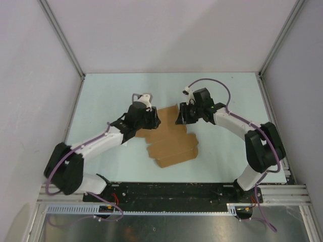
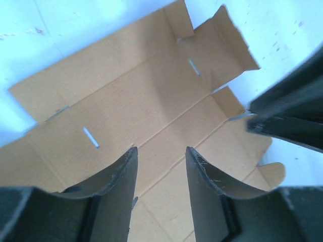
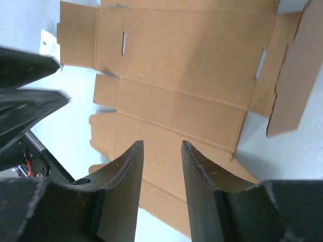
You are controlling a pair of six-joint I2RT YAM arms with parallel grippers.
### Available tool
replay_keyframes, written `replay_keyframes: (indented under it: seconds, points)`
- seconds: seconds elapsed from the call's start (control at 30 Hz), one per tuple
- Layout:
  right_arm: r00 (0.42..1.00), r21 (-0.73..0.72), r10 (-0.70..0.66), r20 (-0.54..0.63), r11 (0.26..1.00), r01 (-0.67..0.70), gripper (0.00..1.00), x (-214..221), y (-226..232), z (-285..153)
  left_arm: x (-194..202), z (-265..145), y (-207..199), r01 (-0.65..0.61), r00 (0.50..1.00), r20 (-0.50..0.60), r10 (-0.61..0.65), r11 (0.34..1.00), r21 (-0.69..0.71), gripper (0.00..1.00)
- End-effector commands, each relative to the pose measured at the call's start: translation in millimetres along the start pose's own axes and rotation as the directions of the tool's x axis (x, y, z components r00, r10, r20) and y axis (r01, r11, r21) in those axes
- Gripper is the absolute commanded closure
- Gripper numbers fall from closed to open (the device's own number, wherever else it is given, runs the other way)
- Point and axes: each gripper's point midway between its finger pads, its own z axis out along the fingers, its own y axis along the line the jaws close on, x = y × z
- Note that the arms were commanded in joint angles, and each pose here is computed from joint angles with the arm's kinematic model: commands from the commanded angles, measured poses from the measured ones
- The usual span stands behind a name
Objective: Fold the paper box
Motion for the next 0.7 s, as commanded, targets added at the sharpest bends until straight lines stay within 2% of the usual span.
replay_keyframes:
  seconds: [0.0, 0.23, 0.37, 0.53, 0.67]
  points:
    - [0.995, -0.043, -0.094, 0.020, 0.995, 0.095, 0.61, -28.5, 7.9, 26.4, -9.9, -33.0, 19.5, 0.100, 0.991, 0.089, -0.095, 0.993, -0.062, 0.49]
    - [0.987, 0.048, -0.150, -0.052, 0.987, 0.152, 0.71, -27.3, -12.7, 71.3, 5.8, -71.2, 91.0, 0.302, 0.946, 0.194, -0.260, 0.925, -0.232, 0.41]
    - [0.989, 0.106, -0.128, -0.079, 0.985, 0.136, 0.81, -20.0, -31.4, 86.7, 5.4, -90.4, 113.7, 0.379, 0.912, 0.275, -0.305, 0.882, -0.279, 0.42]
    - [0.988, 0.162, -0.112, -0.110, 0.978, 0.129, 0.87, -9.9, -49.3, 96.0, 3.4, -105.0, 132.7, 0.427, 0.884, 0.348, -0.310, 0.840, -0.335, 0.43]
    - [0.985, 0.187, -0.108, -0.133, 0.973, 0.132, 0.89, -2.9, -56.7, 98.1, 8.0, -97.6, 143.5, 0.430, 0.892, 0.315, -0.323, 0.820, -0.377, 0.43]
